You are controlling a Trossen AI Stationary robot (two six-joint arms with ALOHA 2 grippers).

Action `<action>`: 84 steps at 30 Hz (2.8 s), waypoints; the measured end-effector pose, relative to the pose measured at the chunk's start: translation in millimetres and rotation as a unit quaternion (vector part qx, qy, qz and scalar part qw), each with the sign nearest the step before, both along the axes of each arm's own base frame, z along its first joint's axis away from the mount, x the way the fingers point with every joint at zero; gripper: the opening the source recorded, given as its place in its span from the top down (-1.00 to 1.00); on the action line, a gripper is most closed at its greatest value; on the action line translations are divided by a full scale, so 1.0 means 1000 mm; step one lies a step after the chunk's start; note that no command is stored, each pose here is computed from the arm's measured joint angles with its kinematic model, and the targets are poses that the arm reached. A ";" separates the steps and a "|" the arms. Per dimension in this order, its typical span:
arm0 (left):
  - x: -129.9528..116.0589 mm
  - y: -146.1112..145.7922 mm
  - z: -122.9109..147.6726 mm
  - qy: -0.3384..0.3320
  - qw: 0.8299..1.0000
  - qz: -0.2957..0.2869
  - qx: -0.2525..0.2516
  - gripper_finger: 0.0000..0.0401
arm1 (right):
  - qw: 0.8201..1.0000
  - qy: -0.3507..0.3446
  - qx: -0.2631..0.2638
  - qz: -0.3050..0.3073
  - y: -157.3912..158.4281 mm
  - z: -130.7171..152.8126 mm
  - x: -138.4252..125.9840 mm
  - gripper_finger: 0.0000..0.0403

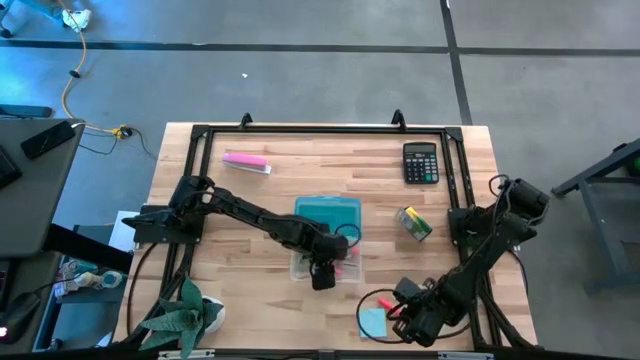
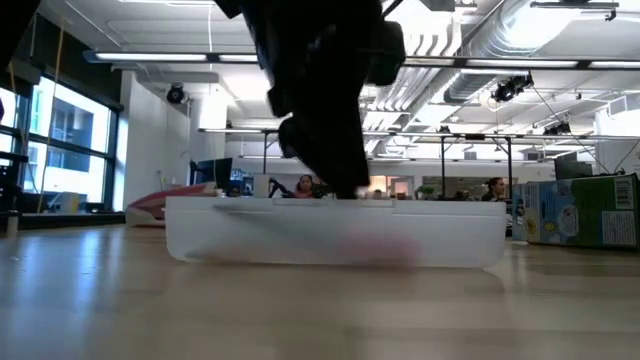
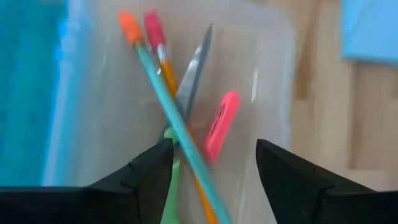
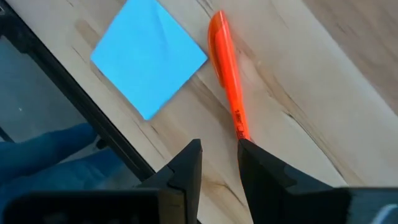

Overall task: Pack school essentials
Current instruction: Put the orange pen into the supply box

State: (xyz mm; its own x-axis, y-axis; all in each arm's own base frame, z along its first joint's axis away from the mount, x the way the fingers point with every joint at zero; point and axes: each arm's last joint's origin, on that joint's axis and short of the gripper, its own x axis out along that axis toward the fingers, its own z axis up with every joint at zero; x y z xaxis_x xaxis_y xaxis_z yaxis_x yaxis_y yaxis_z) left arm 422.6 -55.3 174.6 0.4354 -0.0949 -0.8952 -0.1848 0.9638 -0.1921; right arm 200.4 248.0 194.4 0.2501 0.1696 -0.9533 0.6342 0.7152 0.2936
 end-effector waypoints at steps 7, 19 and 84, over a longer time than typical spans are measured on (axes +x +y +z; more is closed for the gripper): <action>-0.010 0.010 0.033 -0.021 1.000 0.008 -0.003 0.01 | 1.000 0.019 -0.010 0.007 0.005 -0.016 0.003 0.32; -0.066 0.036 0.118 -0.040 0.998 0.039 -0.001 0.08 | 0.997 0.080 -0.018 0.010 0.013 -0.051 0.008 0.17; -0.155 -0.021 0.070 0.122 0.974 0.190 0.024 0.28 | 0.963 -0.197 -0.140 0.118 -0.144 0.042 0.144 0.94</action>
State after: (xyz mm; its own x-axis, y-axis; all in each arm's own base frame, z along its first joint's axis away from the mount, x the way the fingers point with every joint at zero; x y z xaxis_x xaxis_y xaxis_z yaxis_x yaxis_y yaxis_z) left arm 267.6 -76.8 245.0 0.2056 0.0757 -0.9757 -0.5643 0.8238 -0.0550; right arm 344.5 104.5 236.5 0.5880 0.0154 -0.8087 0.3239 0.9117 0.2529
